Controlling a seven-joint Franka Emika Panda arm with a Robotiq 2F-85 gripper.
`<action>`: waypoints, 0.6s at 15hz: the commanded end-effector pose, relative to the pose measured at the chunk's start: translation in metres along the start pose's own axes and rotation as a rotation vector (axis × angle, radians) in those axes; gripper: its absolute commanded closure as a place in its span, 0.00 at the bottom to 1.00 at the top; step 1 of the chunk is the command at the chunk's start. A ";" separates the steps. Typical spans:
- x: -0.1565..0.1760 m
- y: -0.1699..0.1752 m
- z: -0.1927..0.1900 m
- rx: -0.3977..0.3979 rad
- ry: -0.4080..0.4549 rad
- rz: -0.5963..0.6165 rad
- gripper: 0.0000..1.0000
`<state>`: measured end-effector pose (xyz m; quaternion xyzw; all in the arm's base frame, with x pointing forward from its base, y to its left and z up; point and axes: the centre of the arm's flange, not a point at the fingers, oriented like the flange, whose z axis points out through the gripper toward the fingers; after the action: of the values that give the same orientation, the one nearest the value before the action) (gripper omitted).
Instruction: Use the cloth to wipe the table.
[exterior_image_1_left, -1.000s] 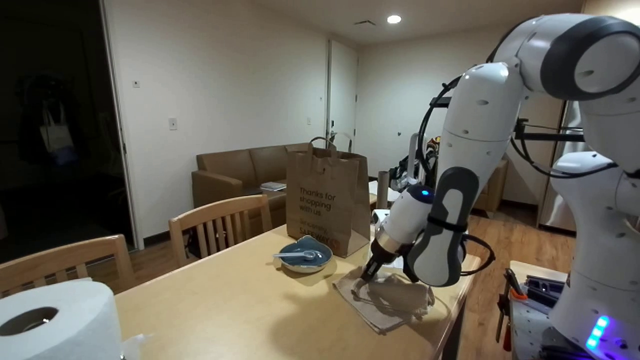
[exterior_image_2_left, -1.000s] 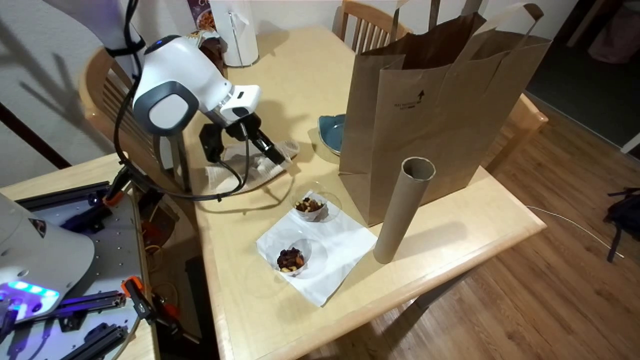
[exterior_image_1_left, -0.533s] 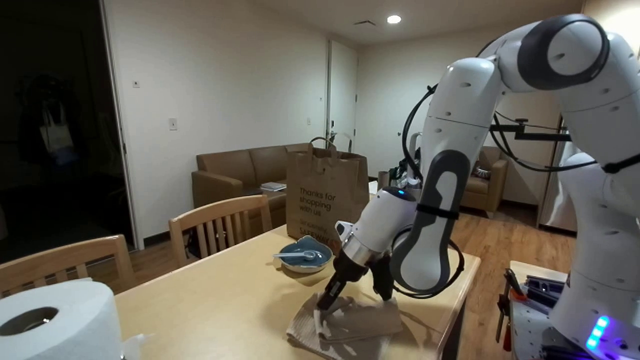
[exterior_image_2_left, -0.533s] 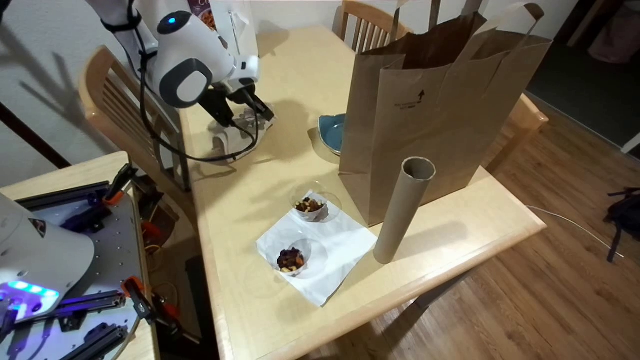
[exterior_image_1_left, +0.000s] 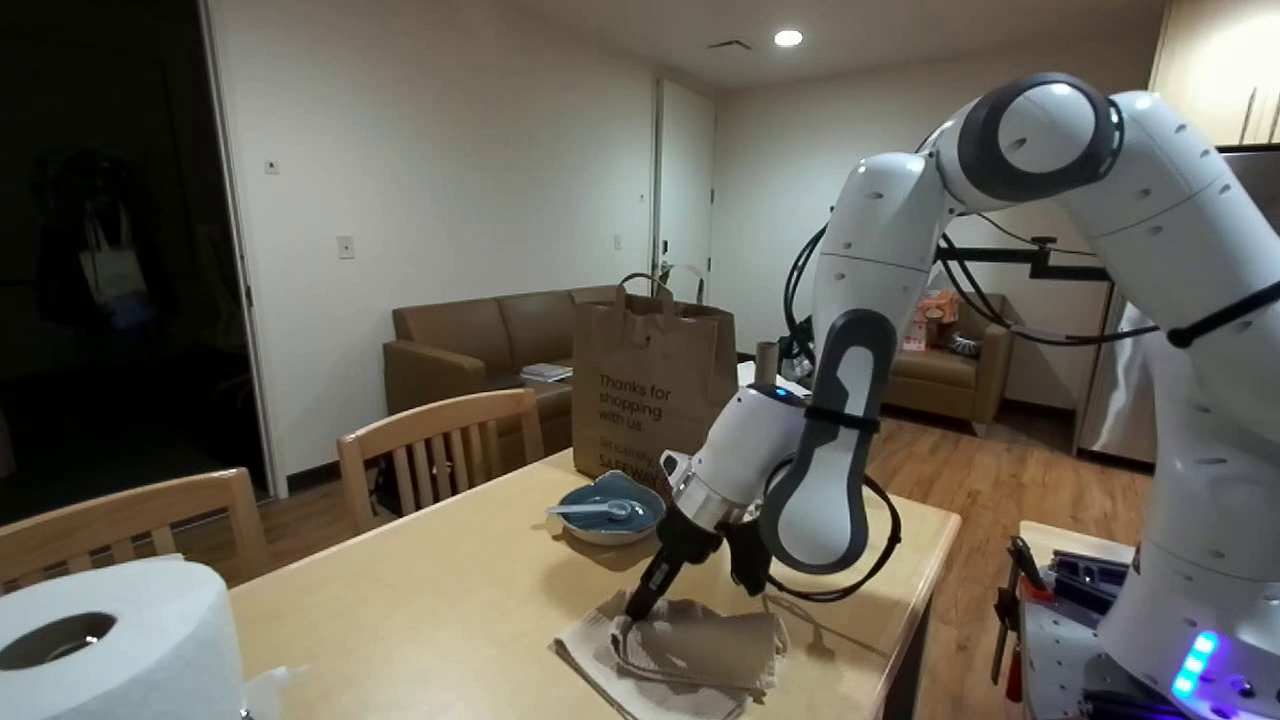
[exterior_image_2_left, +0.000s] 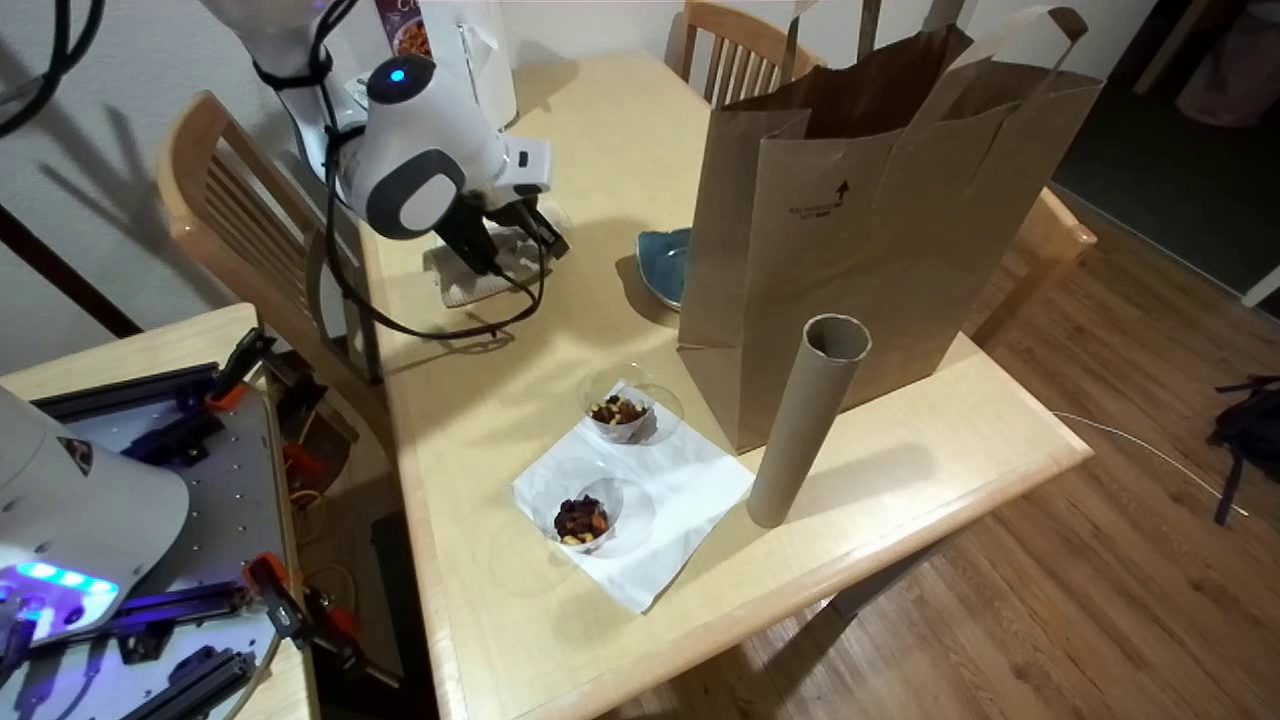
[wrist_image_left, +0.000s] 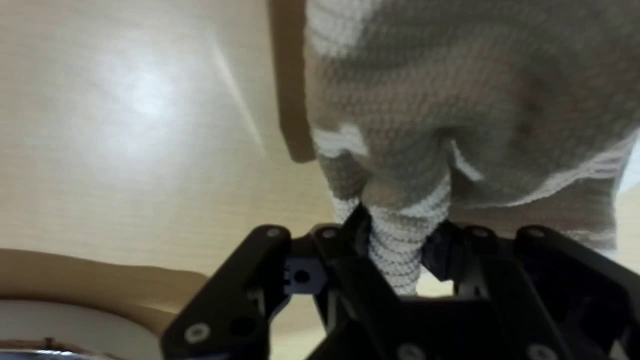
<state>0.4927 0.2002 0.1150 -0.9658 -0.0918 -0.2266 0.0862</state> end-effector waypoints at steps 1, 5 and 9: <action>-0.028 0.050 -0.023 -0.095 0.037 0.060 0.95; -0.025 0.094 -0.046 -0.178 0.072 0.143 0.95; -0.036 0.108 -0.043 -0.181 0.046 0.194 0.95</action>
<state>0.5072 0.0908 0.1468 -0.9681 0.0088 -0.2499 0.0169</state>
